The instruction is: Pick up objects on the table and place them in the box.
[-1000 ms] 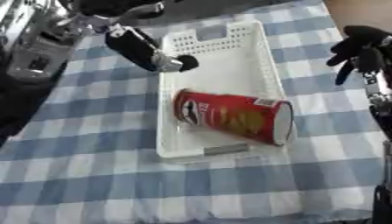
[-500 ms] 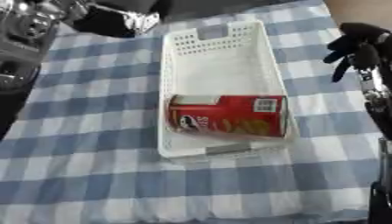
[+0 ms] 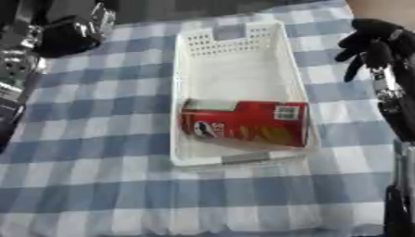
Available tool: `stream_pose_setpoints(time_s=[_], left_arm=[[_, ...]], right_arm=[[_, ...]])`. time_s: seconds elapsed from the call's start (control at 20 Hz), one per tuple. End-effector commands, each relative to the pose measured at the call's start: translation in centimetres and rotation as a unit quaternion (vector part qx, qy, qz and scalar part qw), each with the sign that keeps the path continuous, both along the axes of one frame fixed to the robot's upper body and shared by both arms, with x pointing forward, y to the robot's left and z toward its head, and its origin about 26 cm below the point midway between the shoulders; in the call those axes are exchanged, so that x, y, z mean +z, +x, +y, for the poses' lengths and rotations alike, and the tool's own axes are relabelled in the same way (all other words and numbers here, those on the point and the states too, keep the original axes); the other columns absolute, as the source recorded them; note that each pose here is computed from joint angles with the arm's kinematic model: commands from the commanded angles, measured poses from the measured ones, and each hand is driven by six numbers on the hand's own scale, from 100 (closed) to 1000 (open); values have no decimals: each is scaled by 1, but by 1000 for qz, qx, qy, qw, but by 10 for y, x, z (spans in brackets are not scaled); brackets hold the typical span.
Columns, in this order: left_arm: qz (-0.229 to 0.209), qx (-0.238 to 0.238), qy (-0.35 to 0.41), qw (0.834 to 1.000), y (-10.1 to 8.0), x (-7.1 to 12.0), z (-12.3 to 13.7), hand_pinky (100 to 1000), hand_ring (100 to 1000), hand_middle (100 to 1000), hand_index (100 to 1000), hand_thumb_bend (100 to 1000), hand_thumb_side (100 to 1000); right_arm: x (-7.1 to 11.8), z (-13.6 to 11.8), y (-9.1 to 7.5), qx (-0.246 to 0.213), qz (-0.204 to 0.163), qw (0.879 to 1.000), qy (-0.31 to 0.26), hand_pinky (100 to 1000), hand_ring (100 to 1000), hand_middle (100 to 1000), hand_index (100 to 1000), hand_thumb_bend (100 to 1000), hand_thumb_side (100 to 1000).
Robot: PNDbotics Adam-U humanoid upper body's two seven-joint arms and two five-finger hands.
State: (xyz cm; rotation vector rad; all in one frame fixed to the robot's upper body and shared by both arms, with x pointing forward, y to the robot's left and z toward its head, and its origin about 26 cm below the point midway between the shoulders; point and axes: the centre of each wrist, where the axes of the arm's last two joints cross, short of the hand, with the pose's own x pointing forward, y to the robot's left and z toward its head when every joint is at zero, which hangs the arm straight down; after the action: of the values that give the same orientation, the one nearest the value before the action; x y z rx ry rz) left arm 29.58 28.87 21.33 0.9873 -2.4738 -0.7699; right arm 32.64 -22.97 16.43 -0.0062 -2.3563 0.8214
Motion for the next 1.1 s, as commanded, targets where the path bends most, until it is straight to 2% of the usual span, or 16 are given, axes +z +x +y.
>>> stream_pose_setpoints(time_s=[0.05, 0.3, 0.5, 0.55, 0.7, 0.8, 0.9, 0.95, 1.05, 1.1], left_arm=[[3, 0, -21, 1000, -4, -5, 2, 777, 867, 955, 1000, 100, 710], [23, 16, -61, 998, -10, -35, -4, 746, 853, 947, 1000, 100, 746], [60, 38, -105, 992, -17, -58, -9, 722, 845, 951, 1000, 100, 806], [67, 40, -110, 991, -18, -61, -9, 689, 827, 950, 1000, 100, 816], [94, 50, -126, 986, -18, -71, -10, 643, 803, 942, 1000, 100, 787], [102, 57, -130, 985, -18, -74, -10, 631, 797, 942, 1000, 100, 757], [104, 62, -127, 984, -18, -75, -10, 627, 798, 943, 1000, 126, 681], [104, 63, -126, 985, -17, -75, -10, 630, 799, 944, 1000, 136, 672], [99, 60, -127, 985, -17, -74, -12, 658, 816, 949, 1000, 115, 772], [95, 55, -132, 985, -17, -74, -14, 672, 823, 950, 1000, 137, 807]], right_arm=[[10, 4, 2, 5, -21, 1000, 5, 353, 563, 617, 822, 100, 769], [14, 6, 5, 4, -31, 999, 9, 353, 563, 622, 826, 100, 774], [19, 6, 8, 1, -43, 999, 14, 353, 563, 631, 833, 100, 767], [19, 6, 8, 0, -44, 999, 16, 352, 564, 638, 844, 100, 767], [20, 7, 9, -3, -48, 999, 21, 352, 566, 656, 879, 100, 749], [21, 6, 10, -5, -50, 998, 21, 352, 567, 668, 905, 100, 767], [22, 6, 11, -6, -54, 998, 22, 352, 568, 679, 924, 100, 766], [22, 6, 12, -7, -55, 998, 22, 352, 569, 684, 930, 100, 766], [22, 7, 12, -6, -56, 998, 24, 352, 570, 695, 939, 100, 768], [22, 8, 12, -5, -57, 998, 24, 352, 570, 699, 941, 100, 768]])
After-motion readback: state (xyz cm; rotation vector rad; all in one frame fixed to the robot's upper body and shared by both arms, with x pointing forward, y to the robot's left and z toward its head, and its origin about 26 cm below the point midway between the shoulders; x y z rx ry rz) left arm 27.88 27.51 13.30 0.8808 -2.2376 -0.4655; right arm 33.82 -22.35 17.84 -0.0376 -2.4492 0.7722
